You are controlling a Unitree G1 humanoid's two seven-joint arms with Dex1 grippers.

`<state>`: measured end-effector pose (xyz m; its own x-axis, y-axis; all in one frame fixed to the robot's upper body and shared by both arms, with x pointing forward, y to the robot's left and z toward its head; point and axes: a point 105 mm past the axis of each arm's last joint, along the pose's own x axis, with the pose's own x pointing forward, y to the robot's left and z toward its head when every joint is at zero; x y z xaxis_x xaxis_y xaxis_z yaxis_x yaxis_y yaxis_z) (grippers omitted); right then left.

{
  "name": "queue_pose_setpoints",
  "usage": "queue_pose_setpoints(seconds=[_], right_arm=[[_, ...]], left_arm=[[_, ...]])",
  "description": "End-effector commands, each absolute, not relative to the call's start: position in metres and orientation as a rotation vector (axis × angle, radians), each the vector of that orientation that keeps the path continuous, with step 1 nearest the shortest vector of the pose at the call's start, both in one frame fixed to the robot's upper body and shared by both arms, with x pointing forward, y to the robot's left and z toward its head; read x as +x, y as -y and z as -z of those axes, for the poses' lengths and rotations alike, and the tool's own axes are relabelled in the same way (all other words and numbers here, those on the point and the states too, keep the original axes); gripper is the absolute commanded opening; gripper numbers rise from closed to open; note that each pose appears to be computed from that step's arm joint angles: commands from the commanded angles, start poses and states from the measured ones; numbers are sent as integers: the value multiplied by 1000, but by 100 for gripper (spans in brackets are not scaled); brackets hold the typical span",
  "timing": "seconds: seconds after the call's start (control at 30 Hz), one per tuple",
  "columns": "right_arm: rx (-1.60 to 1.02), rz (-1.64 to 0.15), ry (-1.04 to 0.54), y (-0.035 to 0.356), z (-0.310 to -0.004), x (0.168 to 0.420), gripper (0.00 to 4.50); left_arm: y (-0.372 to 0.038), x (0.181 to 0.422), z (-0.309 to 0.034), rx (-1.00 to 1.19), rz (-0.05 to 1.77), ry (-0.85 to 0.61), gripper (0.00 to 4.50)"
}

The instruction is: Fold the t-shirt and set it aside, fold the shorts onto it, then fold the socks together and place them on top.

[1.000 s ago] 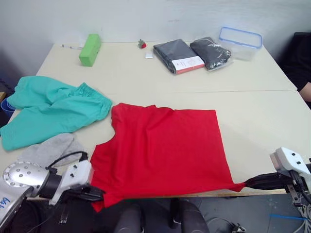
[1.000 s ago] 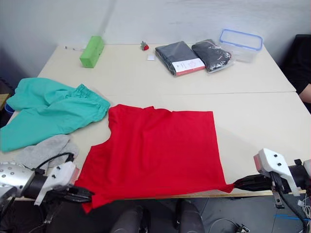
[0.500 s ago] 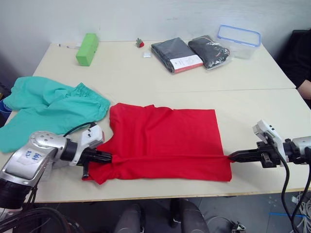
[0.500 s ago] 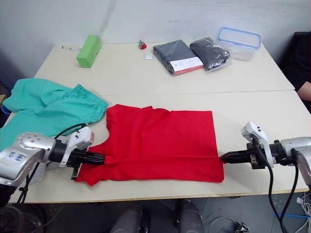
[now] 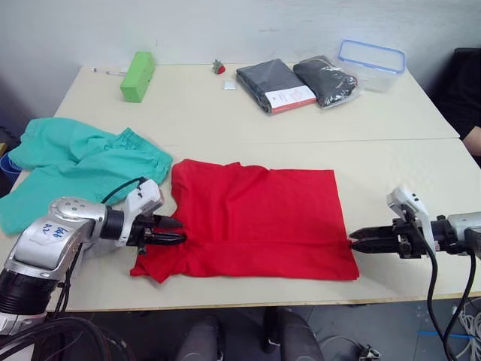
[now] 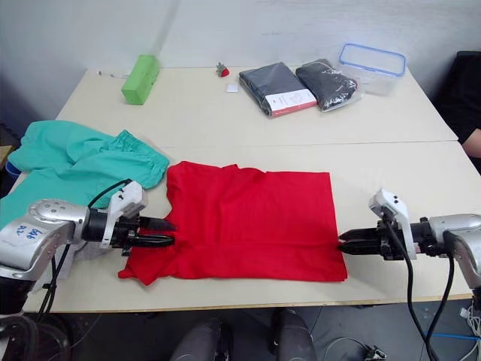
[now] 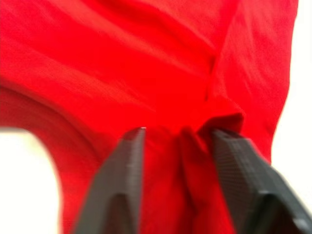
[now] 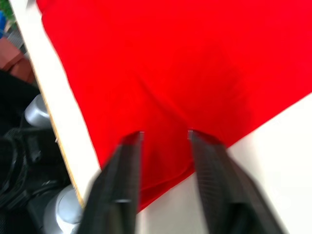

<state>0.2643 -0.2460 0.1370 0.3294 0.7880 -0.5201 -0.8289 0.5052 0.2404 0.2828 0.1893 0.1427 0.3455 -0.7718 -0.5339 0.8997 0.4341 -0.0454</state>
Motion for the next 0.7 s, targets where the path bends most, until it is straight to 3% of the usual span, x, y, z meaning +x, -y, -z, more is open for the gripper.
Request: queue_pose_setpoints(seconds=[0.03,0.13,0.17,0.37,0.7], right_arm=[[-101,-1051,-518,243,-163,265,306],[-185,-1083,-411,232,-180,258,411],[-223,-1100,-367,225,-184,255,443],[-351,-1253,-174,185,-197,230,447],[-396,-1459,-113,146,-201,202,447]], left_arm=[[-192,283,-175,330,1081,-371,344],[-192,264,-185,423,1114,-320,441],[-194,257,-183,462,1115,-320,450],[-201,226,-176,568,1078,-298,450],[-205,195,-128,672,1042,-389,450]])
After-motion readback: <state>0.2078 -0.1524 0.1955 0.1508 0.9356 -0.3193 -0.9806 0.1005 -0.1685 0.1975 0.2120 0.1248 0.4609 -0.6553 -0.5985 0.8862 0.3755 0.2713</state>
